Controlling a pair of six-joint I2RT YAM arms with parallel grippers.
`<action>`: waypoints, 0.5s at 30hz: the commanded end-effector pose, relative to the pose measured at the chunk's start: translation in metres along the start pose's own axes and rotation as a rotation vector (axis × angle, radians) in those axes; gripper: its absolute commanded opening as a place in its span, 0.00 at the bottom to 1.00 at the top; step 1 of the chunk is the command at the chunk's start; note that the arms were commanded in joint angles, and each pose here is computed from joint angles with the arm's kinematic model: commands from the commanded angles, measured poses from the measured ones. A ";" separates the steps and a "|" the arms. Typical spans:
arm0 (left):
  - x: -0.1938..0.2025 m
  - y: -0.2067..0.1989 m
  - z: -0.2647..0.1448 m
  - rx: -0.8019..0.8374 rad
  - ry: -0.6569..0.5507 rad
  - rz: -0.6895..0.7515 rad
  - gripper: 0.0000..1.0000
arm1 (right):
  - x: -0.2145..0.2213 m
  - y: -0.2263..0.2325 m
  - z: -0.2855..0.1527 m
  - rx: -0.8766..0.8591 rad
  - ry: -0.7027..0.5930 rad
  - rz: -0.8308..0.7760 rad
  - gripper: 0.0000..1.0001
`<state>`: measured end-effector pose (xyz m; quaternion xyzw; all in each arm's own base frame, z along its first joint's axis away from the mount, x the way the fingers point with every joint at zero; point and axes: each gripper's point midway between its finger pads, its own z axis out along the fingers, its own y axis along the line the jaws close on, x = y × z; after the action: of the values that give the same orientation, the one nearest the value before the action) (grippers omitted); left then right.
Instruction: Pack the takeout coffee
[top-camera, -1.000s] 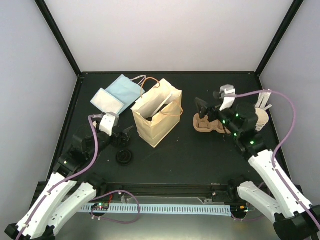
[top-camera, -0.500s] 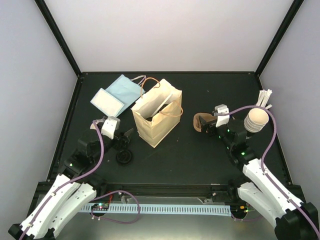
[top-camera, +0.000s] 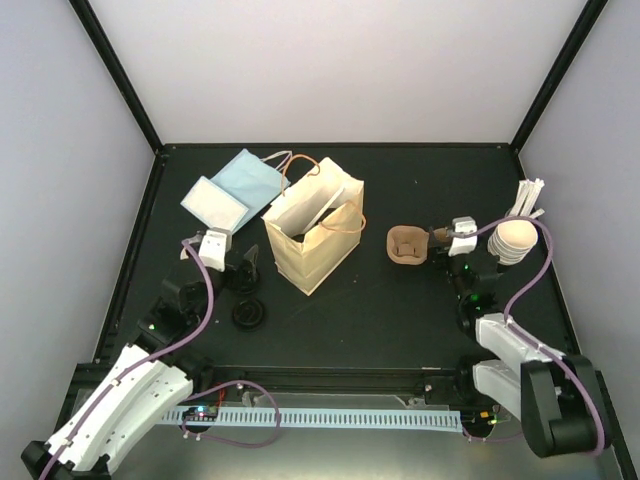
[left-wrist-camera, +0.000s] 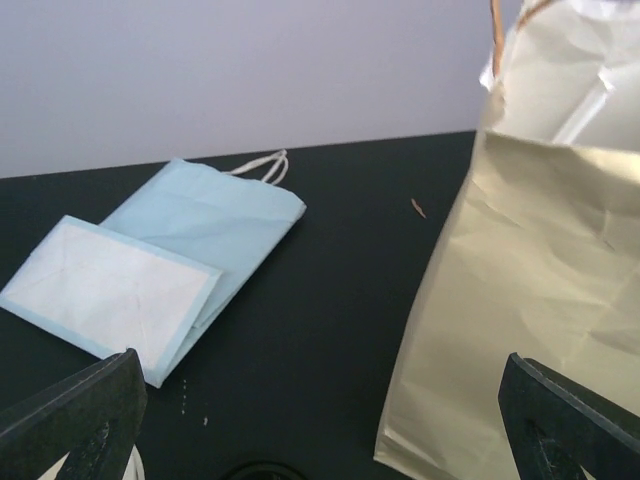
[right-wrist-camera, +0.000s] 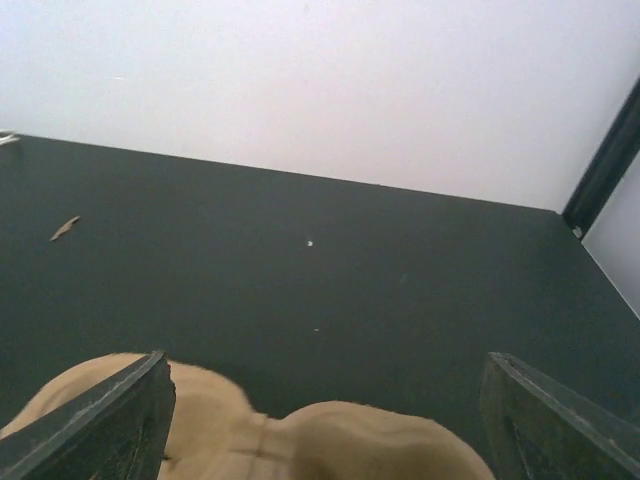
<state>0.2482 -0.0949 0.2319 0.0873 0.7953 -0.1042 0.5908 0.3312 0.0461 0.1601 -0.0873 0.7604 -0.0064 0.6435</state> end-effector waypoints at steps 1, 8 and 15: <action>-0.036 0.011 -0.007 -0.054 -0.151 -0.074 0.99 | -0.027 -0.021 0.011 0.030 -0.126 0.063 0.85; -0.042 0.026 0.007 -0.163 -0.153 -0.114 0.99 | -0.017 -0.029 0.035 0.025 -0.091 0.040 1.00; -0.045 0.054 0.021 -0.308 -0.231 -0.114 0.99 | 0.003 -0.041 0.043 0.086 -0.066 0.081 1.00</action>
<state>0.2814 -0.0696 0.2486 -0.0140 0.7686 -0.0551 0.6372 0.3699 0.0169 0.1338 -0.0463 0.7632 -0.0030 0.6445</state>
